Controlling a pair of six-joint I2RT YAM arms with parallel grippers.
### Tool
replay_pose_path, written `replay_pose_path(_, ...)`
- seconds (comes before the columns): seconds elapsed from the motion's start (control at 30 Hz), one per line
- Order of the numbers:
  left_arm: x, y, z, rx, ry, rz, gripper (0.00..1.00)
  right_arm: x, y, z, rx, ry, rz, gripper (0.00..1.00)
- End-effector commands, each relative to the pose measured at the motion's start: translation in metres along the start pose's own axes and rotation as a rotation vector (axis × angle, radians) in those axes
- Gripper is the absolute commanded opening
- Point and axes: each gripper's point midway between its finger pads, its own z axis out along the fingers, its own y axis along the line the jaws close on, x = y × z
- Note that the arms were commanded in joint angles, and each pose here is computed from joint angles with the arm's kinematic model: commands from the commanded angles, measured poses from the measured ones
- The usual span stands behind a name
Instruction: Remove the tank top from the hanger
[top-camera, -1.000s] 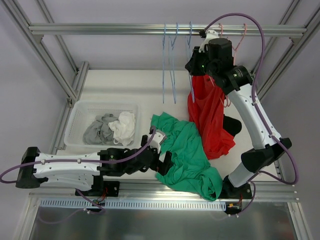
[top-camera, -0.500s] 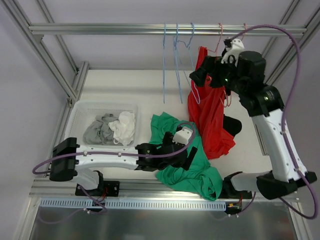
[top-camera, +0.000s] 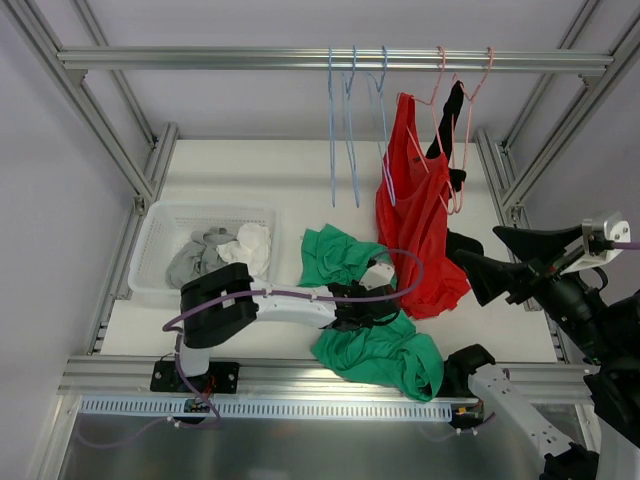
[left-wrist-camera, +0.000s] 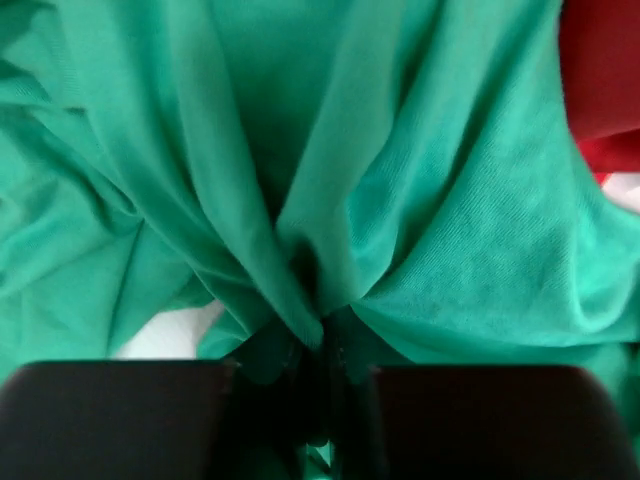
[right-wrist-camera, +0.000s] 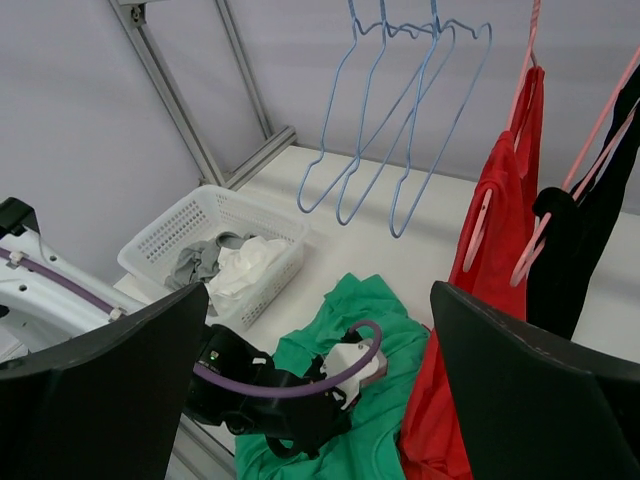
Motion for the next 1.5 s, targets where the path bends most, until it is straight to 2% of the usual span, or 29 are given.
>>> replay_pose_path(0.0,-0.006,0.007,-0.013,-0.007,-0.027,-0.073,0.0,0.011,0.0,0.002,-0.012,0.033,-0.009,1.0)
replay_pose_path(0.03,-0.02,0.011,-0.027,-0.008,-0.07,-0.095,0.0,0.01,0.0,0.0,-0.007,0.032,-0.01,0.99)
replay_pose_path(0.1,-0.022,0.029,-0.045,-0.056,-0.088,-0.091,0.0,0.009,-0.002,-0.002,0.001,0.033,-0.021,0.99)
replay_pose_path(0.13,-0.041,0.038,-0.067,-0.065,-0.153,-0.126,0.0,0.01,-0.002,-0.003,0.006,0.038,-0.023,1.0)
replay_pose_path(0.2,-0.046,0.057,-0.089,-0.097,-0.169,-0.12,0.0,0.011,-0.003,-0.004,0.01,0.042,-0.025,1.0)
replay_pose_path(0.23,-0.061,0.066,-0.111,-0.094,-0.224,-0.144,0.0,0.012,-0.004,-0.004,0.01,0.048,-0.031,0.99)
replay_pose_path(0.4,-0.091,0.11,-0.175,-0.148,-0.329,-0.159,0.0,0.008,-0.007,-0.007,0.035,0.032,-0.043,0.99)
replay_pose_path(0.57,-0.14,0.162,-0.256,-0.194,-0.5,-0.267,0.0,-0.001,-0.007,-0.004,0.039,0.022,-0.052,0.99)
replay_pose_path(0.67,-0.166,0.196,-0.301,-0.247,-0.602,-0.279,0.0,-0.005,-0.009,0.001,0.049,0.025,-0.056,0.99)
replay_pose_path(0.77,-0.207,0.242,-0.366,-0.319,-0.739,-0.368,0.0,-0.006,-0.01,0.006,0.051,0.035,-0.058,1.0)
replay_pose_path(0.87,-0.229,0.282,-0.403,-0.456,-0.795,-0.383,0.0,-0.005,-0.012,0.01,0.054,0.045,-0.057,0.99)
replay_pose_path(0.9,-0.241,0.294,-0.429,-0.47,-0.84,-0.419,0.0,-0.005,-0.013,0.012,0.058,0.049,-0.058,0.99)
replay_pose_path(0.93,-0.249,0.31,-0.428,-0.556,-0.821,-0.397,0.0,-0.004,-0.013,0.013,0.059,0.054,-0.056,1.0)
replay_pose_path(0.97,-0.257,0.32,-0.443,-0.566,-0.848,-0.421,0.0,-0.004,-0.013,0.014,0.058,0.054,-0.054,1.0)
replay_pose_path(1.0,-0.267,0.326,-0.434,-0.595,-0.823,-0.395,0.0,-0.003,-0.013,0.016,0.057,0.06,-0.051,0.99)
replay_pose_path(1.1,-0.279,0.367,-0.43,-0.702,-0.799,-0.434,0.0,-0.004,-0.012,0.018,0.052,0.063,-0.045,0.99)
replay_pose_path(1.13,-0.277,0.387,-0.432,-0.761,-0.788,-0.467,0.0,-0.004,-0.012,0.021,0.052,0.07,-0.043,1.0)
replay_pose_path(1.23,-0.277,0.41,-0.438,-0.791,-0.795,-0.552,0.0,-0.002,-0.016,0.028,0.064,0.086,-0.04,0.99)
replay_pose_path(1.27,-0.274,0.427,-0.458,-0.829,-0.837,-0.604,0.0,-0.002,-0.017,0.03,0.068,0.089,-0.04,0.99)
replay_pose_path(1.3,-0.276,0.434,-0.457,-0.843,-0.83,-0.62,0.0,-0.001,-0.018,0.031,0.071,0.094,-0.037,1.0)
replay_pose_path(1.37,-0.271,0.452,-0.487,-0.939,-0.883,-0.681,0.0,0.002,-0.019,0.038,0.073,0.112,-0.028,1.0)
replay_pose_path(1.47,-0.26,0.478,-0.491,-1.039,-0.869,-0.736,0.0,0.005,-0.018,0.043,0.063,0.129,-0.015,1.0)
